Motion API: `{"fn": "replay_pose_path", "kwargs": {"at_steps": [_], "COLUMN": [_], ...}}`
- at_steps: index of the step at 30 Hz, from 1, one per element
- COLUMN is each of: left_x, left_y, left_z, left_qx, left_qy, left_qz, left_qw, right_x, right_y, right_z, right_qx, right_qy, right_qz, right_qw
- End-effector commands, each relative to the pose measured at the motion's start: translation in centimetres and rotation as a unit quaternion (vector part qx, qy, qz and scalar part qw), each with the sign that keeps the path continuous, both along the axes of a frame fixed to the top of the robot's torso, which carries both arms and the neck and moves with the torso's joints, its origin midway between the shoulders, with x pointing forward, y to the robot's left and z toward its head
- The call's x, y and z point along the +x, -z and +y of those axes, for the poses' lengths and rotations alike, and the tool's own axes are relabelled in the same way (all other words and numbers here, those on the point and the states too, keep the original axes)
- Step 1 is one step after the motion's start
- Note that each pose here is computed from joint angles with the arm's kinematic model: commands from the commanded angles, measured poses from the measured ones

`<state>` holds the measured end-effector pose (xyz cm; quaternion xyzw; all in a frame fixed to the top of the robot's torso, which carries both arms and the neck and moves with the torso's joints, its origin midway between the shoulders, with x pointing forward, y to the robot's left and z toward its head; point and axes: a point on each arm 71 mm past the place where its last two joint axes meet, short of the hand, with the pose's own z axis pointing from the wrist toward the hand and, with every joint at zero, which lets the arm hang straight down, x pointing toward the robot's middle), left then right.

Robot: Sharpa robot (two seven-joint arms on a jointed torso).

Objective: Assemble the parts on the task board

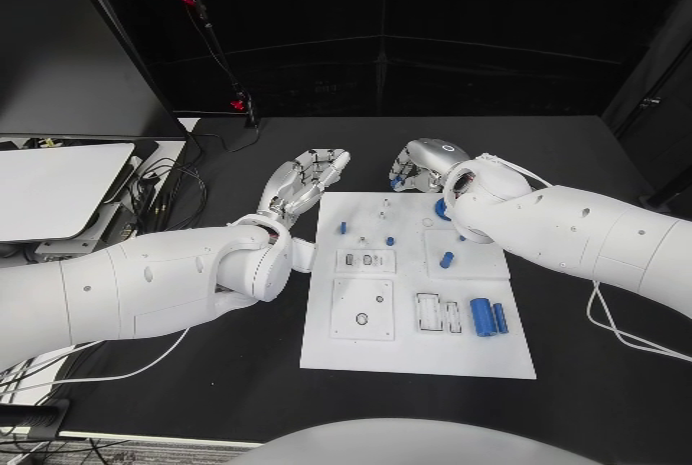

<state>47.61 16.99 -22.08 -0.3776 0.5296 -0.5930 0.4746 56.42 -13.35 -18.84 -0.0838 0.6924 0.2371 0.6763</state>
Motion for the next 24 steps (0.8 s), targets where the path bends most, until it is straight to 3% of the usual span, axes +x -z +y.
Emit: {"fn": "replay_pose_path", "kwargs": {"at_steps": [1, 24], "left_x": [-0.79, -0.74], "left_y": [-2.49, -2.46], "left_z": [0.0, -0.1], "left_qx": [-0.047, -0.047], "left_qy": [0.015, 0.015], "left_qz": [-0.172, -0.171], "left_qw": [0.984, 0.984], "right_x": [0.2, 1.0], "right_y": [0.2, 1.1], "right_z": [0.4, 1.9], "right_qx": [-0.009, -0.039], "right_qy": [-0.010, -0.006], "right_qz": [0.015, 0.042], "right_qw": [1.000, 0.998]}}
